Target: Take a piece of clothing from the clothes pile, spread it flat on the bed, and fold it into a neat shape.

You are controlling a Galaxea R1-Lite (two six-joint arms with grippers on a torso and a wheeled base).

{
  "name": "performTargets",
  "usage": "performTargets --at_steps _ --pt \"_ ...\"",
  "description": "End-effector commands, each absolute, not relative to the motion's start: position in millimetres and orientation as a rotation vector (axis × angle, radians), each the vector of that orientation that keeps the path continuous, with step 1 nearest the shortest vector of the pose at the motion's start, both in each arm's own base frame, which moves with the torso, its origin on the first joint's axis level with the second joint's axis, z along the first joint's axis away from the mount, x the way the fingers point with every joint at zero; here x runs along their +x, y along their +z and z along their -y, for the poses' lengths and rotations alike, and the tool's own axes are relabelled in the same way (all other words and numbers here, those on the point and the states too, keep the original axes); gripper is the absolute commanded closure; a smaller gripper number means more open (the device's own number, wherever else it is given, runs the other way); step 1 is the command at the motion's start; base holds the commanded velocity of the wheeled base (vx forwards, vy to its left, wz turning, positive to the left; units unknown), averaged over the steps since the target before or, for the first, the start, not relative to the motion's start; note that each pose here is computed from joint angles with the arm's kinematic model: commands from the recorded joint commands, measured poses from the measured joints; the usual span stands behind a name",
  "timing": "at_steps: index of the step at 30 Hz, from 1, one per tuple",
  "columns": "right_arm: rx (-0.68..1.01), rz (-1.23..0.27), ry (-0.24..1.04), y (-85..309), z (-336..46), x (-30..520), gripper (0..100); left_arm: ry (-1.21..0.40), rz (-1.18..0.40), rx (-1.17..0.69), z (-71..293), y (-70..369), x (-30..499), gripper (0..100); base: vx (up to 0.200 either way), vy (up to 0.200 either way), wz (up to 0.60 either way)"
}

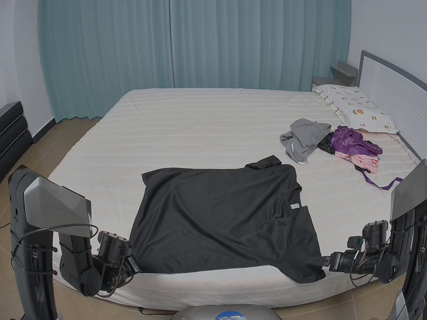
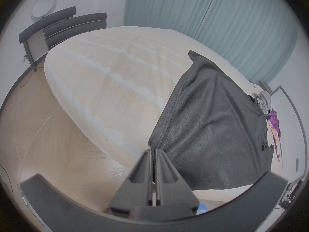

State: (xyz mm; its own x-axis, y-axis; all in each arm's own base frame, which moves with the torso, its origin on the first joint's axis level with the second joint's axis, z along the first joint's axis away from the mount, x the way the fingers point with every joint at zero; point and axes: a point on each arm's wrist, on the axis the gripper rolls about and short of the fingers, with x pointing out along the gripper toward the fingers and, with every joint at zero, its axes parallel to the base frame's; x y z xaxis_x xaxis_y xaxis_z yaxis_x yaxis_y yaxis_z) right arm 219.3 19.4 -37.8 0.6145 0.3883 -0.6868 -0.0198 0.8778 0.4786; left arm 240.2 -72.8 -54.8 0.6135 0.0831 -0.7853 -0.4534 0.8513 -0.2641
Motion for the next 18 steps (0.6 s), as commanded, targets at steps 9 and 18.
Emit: performTargets --at_steps 9,18 --pt "0.473 -0.77 0.232 -48 -17 267 0 0.325 -0.869 -0.459 72 -56 239 100 0.0 0.0 0.0" --pt "0.466 -0.801 0.224 -63 -19 276 100 0.326 -0.879 -0.44 70 -56 236 100 0.0 0.0 0.0"
